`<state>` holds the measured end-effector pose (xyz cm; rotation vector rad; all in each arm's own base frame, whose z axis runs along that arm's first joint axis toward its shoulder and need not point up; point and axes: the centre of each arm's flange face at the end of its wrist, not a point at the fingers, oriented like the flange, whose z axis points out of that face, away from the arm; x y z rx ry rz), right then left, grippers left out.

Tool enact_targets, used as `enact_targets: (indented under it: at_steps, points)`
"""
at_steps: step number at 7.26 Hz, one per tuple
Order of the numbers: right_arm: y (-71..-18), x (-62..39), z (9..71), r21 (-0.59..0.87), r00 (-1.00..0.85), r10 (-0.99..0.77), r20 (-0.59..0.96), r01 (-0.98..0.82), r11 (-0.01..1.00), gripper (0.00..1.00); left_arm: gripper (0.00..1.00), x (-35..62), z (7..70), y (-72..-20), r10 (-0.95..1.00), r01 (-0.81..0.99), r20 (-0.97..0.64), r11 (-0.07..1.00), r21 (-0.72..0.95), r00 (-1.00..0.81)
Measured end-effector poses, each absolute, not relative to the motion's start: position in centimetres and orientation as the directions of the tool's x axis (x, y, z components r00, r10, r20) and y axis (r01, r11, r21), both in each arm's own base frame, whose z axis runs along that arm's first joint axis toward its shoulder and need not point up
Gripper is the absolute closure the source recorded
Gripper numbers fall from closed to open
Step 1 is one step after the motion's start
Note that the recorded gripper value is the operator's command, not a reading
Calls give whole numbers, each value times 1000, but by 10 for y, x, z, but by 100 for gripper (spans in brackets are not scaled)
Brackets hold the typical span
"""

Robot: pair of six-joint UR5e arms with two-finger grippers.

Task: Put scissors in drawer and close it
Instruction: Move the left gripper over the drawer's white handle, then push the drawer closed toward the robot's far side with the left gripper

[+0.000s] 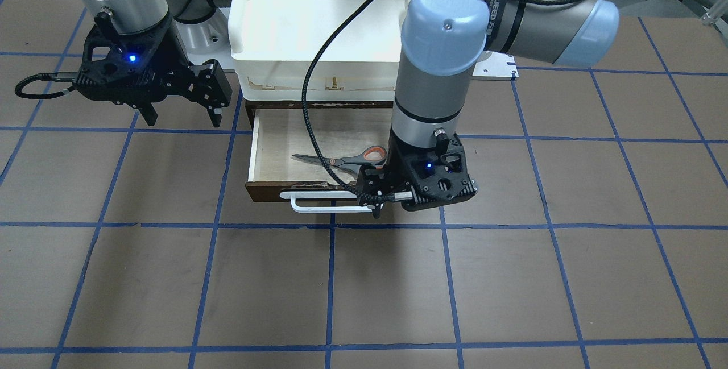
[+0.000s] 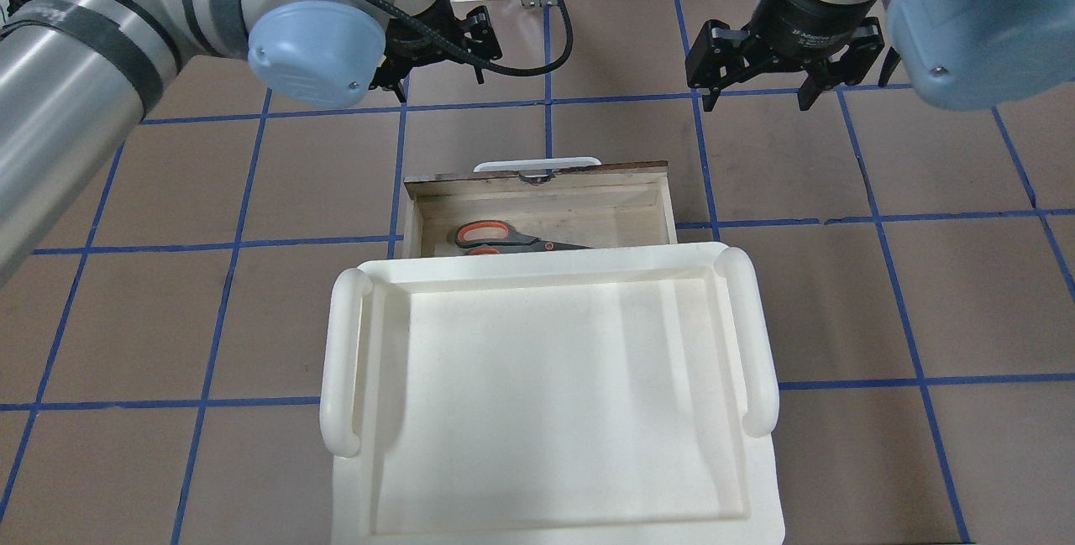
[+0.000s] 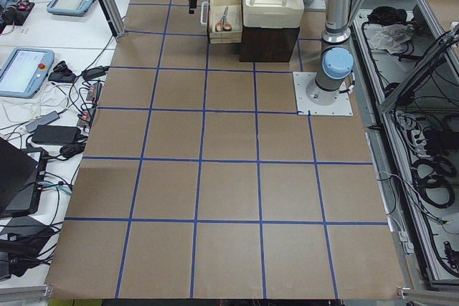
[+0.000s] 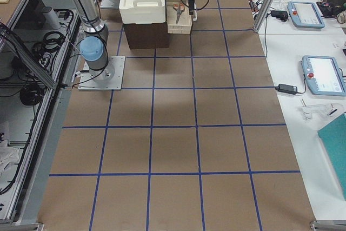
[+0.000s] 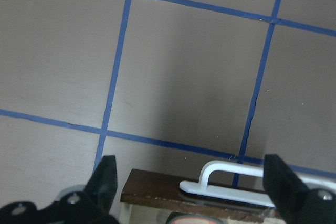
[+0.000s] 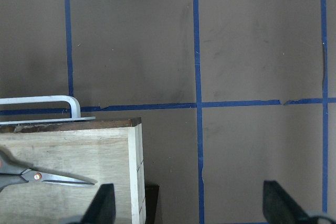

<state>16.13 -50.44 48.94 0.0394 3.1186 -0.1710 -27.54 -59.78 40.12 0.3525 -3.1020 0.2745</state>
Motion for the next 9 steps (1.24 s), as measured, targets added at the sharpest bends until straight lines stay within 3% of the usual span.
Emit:
enact_targets:
  at_steps: [9]
  points:
    - [-504, 161, 489, -108, -1000, 24, -18, 26, 994, 0, 0, -343, 297, -601, -92, -92, -10, 996, 10, -996]
